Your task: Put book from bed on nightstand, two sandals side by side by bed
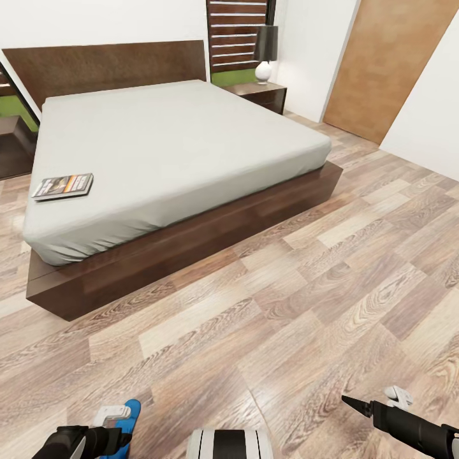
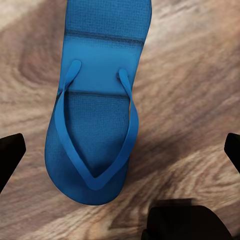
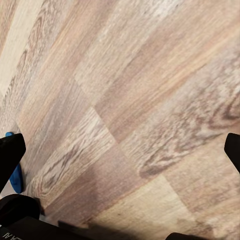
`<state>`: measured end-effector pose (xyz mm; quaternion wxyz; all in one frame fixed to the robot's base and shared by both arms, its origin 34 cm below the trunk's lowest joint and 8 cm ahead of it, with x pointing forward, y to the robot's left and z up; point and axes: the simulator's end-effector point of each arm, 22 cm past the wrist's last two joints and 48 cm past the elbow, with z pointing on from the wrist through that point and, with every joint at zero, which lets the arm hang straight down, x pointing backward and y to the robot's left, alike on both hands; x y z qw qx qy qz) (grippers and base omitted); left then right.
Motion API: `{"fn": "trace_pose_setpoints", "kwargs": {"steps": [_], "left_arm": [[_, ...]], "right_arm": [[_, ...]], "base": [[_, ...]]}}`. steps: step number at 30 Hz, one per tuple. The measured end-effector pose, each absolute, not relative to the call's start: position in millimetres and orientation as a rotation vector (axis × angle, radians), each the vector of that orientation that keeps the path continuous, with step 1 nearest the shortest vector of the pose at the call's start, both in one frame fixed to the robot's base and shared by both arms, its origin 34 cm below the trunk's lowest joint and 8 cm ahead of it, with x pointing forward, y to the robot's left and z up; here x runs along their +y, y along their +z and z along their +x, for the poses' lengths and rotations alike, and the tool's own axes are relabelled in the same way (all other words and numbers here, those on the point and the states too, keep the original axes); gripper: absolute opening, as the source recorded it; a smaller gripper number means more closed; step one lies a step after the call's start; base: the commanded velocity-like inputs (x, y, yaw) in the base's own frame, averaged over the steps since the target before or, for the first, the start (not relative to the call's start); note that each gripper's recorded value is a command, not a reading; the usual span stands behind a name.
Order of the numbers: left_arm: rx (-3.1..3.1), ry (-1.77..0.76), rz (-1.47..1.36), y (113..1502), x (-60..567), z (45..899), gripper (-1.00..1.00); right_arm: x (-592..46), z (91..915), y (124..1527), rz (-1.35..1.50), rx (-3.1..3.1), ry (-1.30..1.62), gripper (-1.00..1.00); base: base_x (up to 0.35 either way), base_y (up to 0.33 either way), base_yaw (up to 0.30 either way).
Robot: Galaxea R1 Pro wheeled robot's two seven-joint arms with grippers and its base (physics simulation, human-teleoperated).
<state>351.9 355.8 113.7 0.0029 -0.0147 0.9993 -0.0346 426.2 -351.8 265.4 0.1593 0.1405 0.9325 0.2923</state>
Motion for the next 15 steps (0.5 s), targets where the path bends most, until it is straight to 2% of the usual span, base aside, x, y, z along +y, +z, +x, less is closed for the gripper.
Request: {"fn": "trace_pose_setpoints", "kwargs": {"steps": [15], "left_arm": [[3.150, -0.109, -0.048, 109.0, 355.7, 345.6, 1.00]], "right_arm": [[-351.8, 422.4, 259.4, 0.410, 2.680, 0.836, 1.00]], "base": [[0.000, 0.000, 0.000]]}}
